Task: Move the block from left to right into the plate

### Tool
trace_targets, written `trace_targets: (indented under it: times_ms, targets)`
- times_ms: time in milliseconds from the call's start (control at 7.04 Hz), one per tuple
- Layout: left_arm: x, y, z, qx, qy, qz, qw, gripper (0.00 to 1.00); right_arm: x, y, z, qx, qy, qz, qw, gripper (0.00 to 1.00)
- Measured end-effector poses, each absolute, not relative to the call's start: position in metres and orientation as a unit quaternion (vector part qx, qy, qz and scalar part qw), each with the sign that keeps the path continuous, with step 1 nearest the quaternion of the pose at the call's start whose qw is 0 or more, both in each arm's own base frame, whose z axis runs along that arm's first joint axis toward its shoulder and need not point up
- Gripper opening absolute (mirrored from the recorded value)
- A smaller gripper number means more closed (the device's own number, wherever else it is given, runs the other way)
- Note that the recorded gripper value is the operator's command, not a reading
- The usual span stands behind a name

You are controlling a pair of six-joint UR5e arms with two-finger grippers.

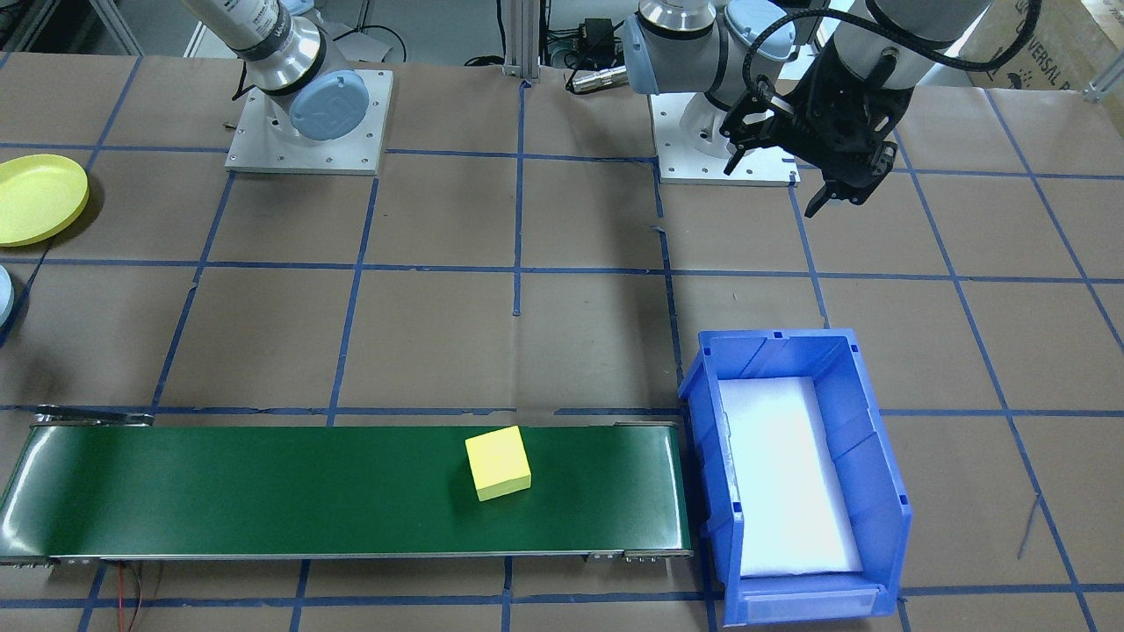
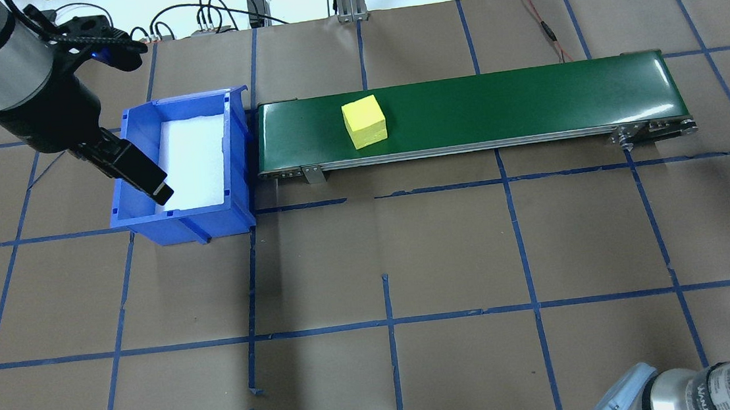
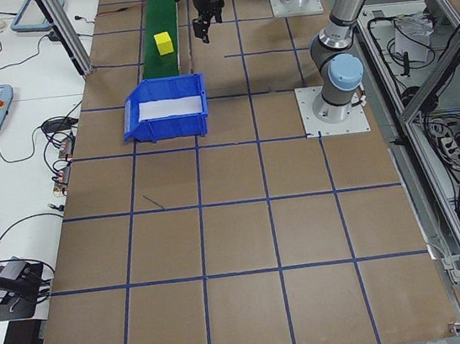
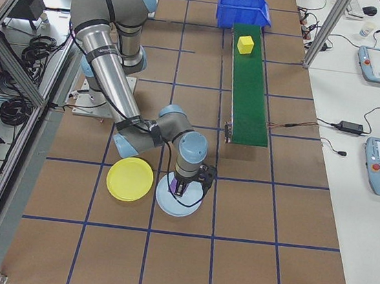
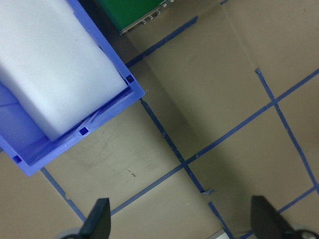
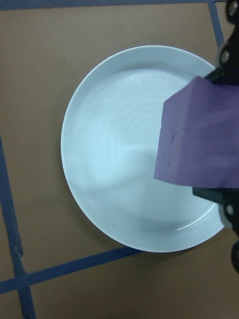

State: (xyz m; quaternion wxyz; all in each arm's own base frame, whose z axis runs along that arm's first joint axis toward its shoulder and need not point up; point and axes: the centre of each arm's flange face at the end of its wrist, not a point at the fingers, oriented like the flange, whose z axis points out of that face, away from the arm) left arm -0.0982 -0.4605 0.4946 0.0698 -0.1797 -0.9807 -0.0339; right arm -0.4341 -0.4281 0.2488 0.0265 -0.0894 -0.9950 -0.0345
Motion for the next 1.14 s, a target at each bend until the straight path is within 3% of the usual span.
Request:
trace_targets:
  times_ms: [284,710,1137]
  targets:
    - [-0.103,-0.458,0.500,-0.044,-0.996,-0.038,0.066,1.00,-0.429,-0.433,0.268,-0.094,-0.995,-0.026,0.032,1.00]
    - [-0.096,-0.462,0.494,-0.065,-0.992,-0.033,0.103,1.00,-0.342,-0.500,0.341,-0.081,-0.996,0.010,0.018,1.00]
    - [-0.068,-0.478,0.498,-0.095,-0.990,-0.009,0.108,1.00,-0.224,-0.577,0.322,-0.051,-0.992,0.055,-0.105,1.00]
